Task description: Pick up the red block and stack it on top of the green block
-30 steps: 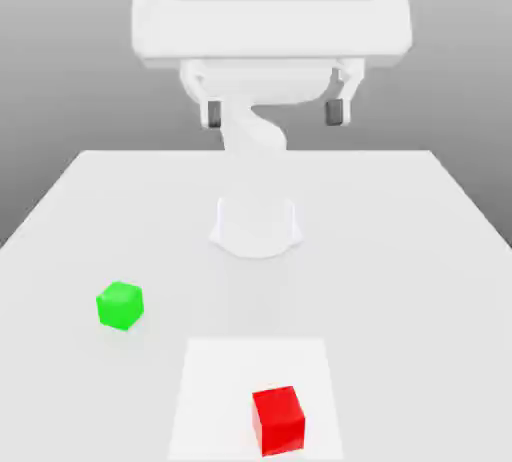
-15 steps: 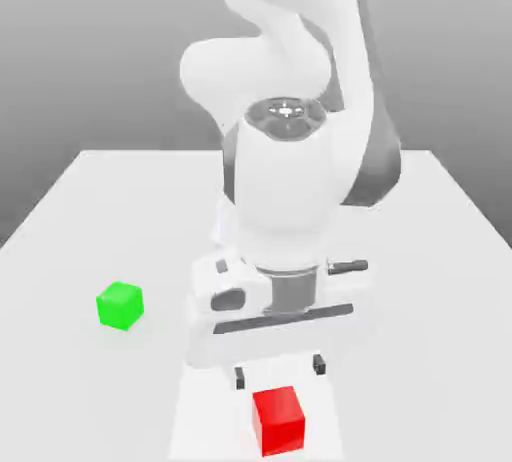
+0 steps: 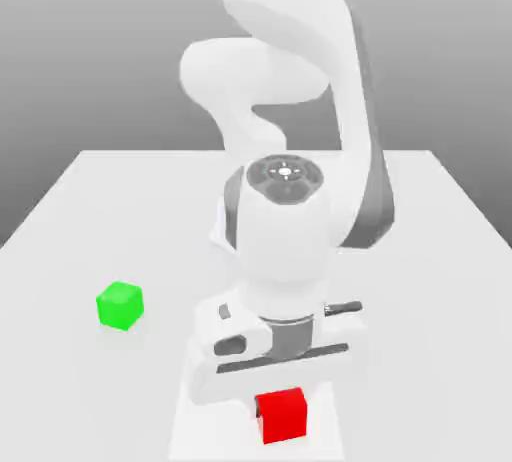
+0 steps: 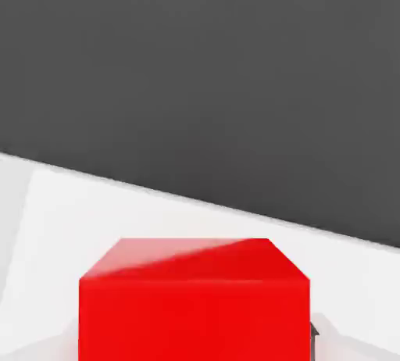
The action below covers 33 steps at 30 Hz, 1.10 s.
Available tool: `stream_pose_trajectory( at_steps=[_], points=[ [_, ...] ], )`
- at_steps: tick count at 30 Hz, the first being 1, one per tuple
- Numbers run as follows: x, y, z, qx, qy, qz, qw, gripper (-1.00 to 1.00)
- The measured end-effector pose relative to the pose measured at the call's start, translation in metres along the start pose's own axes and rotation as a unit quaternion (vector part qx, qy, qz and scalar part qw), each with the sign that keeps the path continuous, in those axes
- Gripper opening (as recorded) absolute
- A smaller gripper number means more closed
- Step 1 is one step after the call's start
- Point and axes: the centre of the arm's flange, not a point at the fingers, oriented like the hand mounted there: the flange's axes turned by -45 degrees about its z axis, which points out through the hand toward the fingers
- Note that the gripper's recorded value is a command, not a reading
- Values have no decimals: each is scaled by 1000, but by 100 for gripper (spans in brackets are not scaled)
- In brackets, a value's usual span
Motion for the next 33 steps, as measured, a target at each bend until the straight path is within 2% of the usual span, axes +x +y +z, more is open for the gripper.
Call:
stream_pose_trajectory(
  at_steps=[8,15,24,29,33],
  points=[
    [-67,105,-51,-47,-11,-92,995,-100],
    [-137,154,-73,-57,-26,-204,977,-100],
    [-232,184,-66,-28,-25,-341,939,-100],
    [-274,178,-48,-3,-5,-423,906,-100],
    [-272,169,-31,29,21,-449,893,-100]
  ],
)
